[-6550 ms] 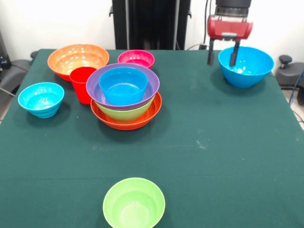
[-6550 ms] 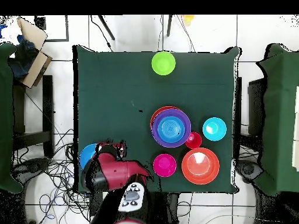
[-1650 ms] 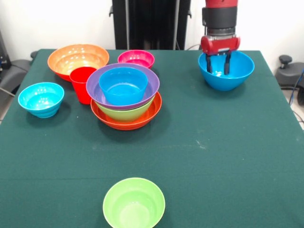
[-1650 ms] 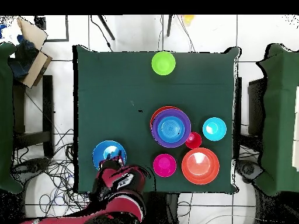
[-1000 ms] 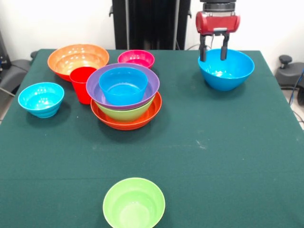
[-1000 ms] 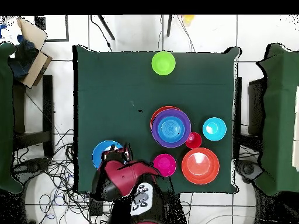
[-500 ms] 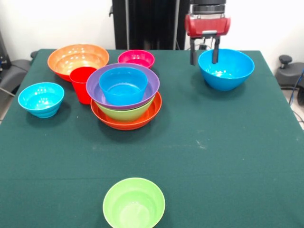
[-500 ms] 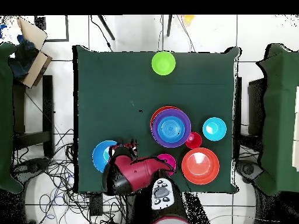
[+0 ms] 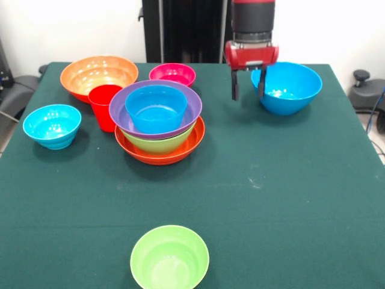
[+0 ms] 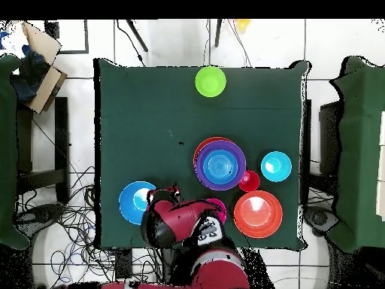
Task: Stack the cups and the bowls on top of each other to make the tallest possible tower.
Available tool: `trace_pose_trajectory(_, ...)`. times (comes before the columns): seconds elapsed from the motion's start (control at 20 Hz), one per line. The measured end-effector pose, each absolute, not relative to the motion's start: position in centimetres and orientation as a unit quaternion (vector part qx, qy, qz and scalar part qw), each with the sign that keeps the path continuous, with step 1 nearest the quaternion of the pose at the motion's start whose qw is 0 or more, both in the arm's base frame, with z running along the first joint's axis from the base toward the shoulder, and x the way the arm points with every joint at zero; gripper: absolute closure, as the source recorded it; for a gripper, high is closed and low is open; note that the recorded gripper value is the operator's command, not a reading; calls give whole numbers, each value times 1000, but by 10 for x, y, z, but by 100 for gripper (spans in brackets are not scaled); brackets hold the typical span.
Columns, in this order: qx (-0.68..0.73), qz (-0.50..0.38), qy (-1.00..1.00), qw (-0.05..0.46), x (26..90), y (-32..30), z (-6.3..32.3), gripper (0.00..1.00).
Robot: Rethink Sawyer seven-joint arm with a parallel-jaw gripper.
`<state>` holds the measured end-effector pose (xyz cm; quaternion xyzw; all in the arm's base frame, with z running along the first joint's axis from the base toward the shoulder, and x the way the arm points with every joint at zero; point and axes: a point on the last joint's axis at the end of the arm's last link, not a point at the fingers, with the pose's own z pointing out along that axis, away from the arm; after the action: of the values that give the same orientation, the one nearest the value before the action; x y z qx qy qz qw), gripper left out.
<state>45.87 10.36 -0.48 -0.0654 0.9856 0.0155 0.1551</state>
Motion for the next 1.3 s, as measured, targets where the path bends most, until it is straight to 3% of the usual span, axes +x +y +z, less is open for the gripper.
trace_pose_trajectory(0.3, -84, 20, 983, 164, 445, 113, -39, 0)
trace_pose_trajectory(0.7, -94, 17, 983, 157, 431, 115, -51, 0)
trace_pose_trajectory(0.95, -90, 16, 982, 168, 438, 114, -35, 0)
trace_pose_trajectory(1.3, -61, 16, 983, 173, 456, 103, 26, 0)
